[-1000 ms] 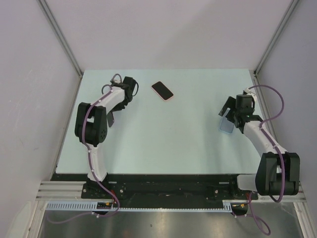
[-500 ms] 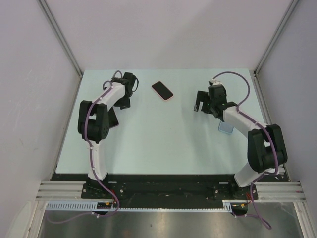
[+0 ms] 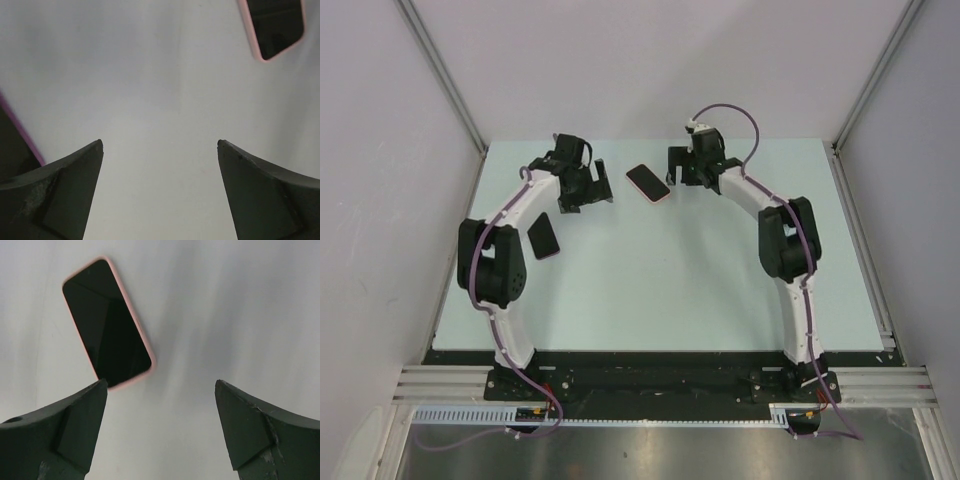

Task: Take the phone out of the phone case
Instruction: Pick up the phone at the center of the board.

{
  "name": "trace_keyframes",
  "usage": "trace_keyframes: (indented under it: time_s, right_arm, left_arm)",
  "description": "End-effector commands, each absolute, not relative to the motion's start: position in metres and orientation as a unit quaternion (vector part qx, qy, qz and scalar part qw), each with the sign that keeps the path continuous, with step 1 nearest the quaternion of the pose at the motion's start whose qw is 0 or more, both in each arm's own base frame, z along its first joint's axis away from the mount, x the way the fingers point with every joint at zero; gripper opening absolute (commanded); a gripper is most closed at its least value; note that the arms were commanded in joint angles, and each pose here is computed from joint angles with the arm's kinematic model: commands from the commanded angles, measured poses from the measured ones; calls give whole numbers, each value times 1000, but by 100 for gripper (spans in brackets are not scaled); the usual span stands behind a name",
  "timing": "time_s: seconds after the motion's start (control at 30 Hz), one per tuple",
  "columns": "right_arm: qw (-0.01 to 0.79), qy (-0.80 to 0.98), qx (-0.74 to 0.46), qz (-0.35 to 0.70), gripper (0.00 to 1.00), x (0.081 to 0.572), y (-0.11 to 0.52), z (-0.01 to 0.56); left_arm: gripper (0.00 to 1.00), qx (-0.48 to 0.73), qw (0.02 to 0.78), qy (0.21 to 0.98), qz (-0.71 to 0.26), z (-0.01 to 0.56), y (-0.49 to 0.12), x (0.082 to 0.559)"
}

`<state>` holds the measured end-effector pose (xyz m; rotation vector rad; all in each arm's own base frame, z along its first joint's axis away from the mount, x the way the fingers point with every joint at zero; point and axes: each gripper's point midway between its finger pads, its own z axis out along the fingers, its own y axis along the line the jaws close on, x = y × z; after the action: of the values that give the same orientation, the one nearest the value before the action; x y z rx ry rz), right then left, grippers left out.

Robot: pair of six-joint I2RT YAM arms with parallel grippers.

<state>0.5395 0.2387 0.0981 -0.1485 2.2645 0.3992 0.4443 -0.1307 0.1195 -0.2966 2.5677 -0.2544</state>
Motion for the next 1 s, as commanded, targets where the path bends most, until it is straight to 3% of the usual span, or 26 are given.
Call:
trace_keyframes:
  time_s: [0.0, 0.17, 0.53, 0.97]
  right_arm:
    - [388, 903, -90, 162, 93, 565, 264, 81]
    - [401, 890, -96, 197, 94, 590, 287, 81]
    - [336, 893, -129, 272, 100, 567, 322, 43]
    - [328, 914, -218, 98, 100, 540, 315, 13]
  left_arm:
    - [100, -105, 243, 935, -235, 128, -180, 443]
    - [100, -133, 217, 935, -248, 110, -188, 456]
    - [100, -182, 224, 916, -278, 119, -167, 465]
    - [100, -195, 236, 909, -282, 127, -144, 462]
